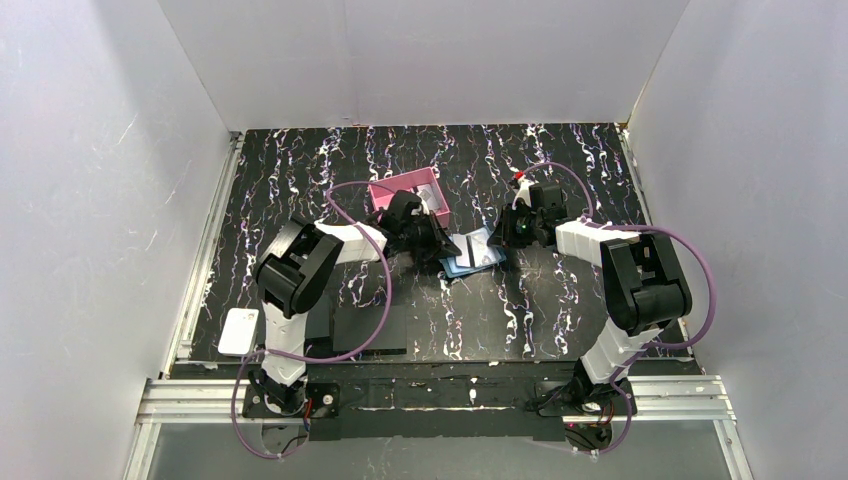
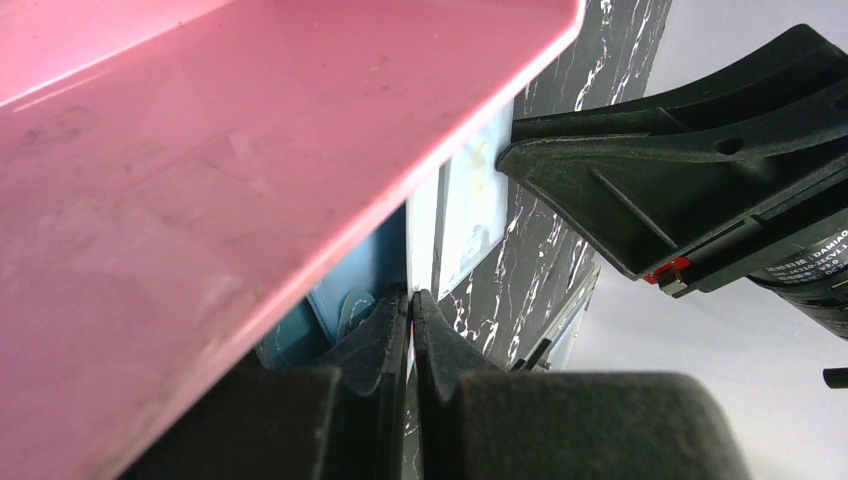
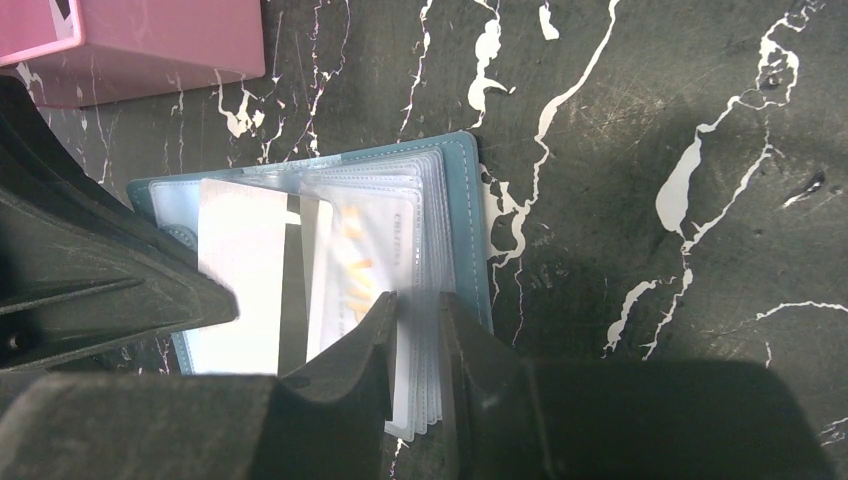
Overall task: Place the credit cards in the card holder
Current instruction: Insert the credit card into the card holder, then close the card holder at the center of the board.
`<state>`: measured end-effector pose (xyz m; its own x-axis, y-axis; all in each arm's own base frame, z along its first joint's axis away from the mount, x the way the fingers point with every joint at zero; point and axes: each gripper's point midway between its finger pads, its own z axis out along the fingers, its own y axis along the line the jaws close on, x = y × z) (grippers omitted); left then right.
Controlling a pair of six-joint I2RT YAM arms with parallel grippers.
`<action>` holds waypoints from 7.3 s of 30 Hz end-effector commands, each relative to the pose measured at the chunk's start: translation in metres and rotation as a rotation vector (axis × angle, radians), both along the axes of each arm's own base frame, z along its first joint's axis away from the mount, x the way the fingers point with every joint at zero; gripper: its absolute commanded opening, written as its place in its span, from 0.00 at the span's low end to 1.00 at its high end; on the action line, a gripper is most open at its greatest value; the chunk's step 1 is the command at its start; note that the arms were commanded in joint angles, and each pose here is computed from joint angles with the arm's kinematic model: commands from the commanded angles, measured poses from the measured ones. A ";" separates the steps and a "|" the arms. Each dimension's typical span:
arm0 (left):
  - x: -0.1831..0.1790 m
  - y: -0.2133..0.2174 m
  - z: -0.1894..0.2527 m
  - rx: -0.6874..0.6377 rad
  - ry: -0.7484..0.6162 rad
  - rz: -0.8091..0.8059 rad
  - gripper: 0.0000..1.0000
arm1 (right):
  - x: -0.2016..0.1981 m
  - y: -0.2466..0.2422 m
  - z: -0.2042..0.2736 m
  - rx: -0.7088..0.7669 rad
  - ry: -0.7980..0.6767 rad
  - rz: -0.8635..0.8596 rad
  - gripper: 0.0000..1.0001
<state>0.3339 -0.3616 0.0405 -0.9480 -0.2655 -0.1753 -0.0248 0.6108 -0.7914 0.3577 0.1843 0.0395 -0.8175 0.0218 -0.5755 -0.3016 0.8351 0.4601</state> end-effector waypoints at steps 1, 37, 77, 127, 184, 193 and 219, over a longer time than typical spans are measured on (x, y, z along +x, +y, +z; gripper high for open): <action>0.022 0.005 0.005 0.056 -0.062 0.085 0.00 | -0.033 -0.004 -0.033 -0.049 0.153 0.032 0.26; 0.009 -0.034 -0.004 0.282 -0.131 -0.131 0.34 | -0.019 -0.004 0.011 0.110 0.164 -0.040 0.38; -0.014 -0.091 0.035 0.078 -0.389 -0.572 0.57 | 0.014 -0.002 0.024 0.272 0.098 0.005 0.44; -0.021 -0.018 0.030 0.283 -0.104 -0.369 0.16 | -0.036 -0.036 0.002 0.290 0.210 -0.164 0.69; -0.102 0.093 0.088 0.184 -0.167 -0.252 0.44 | -0.044 0.089 0.031 0.000 -0.011 0.224 0.56; -0.082 0.090 0.102 0.132 -0.166 -0.219 0.46 | -0.047 0.109 0.019 0.176 0.072 0.207 0.60; -0.073 0.090 0.114 0.104 -0.218 -0.167 0.42 | -0.009 0.129 0.063 0.190 -0.042 0.156 0.54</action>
